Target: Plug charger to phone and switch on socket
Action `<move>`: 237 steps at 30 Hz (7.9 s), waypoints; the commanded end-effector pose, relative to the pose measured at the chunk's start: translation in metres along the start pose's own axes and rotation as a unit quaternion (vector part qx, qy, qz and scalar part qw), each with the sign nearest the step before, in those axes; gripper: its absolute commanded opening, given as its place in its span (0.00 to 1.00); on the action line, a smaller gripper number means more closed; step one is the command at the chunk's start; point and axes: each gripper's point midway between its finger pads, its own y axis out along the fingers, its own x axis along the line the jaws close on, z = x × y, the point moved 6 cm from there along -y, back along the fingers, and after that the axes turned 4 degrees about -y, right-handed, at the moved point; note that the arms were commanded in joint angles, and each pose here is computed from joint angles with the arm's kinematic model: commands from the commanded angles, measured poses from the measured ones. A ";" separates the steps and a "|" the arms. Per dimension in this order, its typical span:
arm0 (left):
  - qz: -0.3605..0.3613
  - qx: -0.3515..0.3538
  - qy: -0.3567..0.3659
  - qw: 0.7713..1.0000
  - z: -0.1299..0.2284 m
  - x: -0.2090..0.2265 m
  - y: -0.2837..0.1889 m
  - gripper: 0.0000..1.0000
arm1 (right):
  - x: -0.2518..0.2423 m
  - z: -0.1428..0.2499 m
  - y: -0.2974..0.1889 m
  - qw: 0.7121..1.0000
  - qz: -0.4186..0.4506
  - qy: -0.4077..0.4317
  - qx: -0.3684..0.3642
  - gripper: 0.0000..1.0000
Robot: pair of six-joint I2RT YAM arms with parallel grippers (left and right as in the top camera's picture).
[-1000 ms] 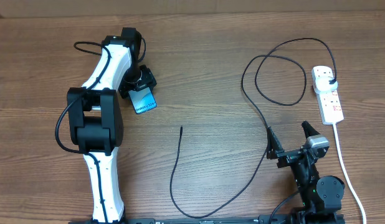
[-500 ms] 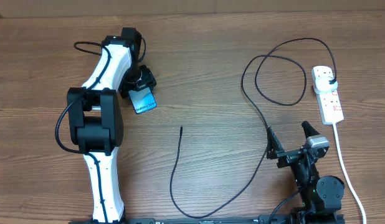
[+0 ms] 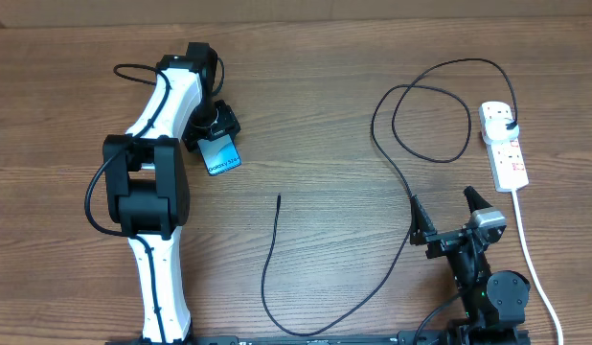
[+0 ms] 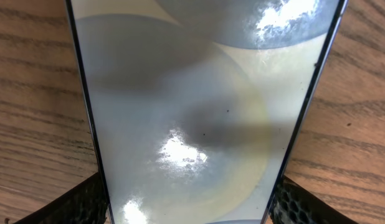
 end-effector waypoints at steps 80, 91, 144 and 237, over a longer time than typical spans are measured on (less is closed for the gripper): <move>0.444 0.417 -0.093 0.788 0.072 -0.081 -0.200 0.04 | 0.001 0.003 0.000 1.000 -0.001 0.001 0.000 1.00; 0.444 0.416 -0.093 0.788 0.072 -0.081 -0.200 0.04 | 0.001 0.003 0.000 1.000 -0.001 0.001 0.000 1.00; 0.443 0.416 -0.094 0.789 0.072 -0.081 -0.199 0.04 | 0.001 0.003 0.000 1.000 -0.001 0.001 0.000 1.00; 0.181 0.217 -0.152 0.947 0.066 -0.071 -0.133 0.04 | 0.007 -0.018 -0.001 0.995 -0.034 0.079 -0.046 1.00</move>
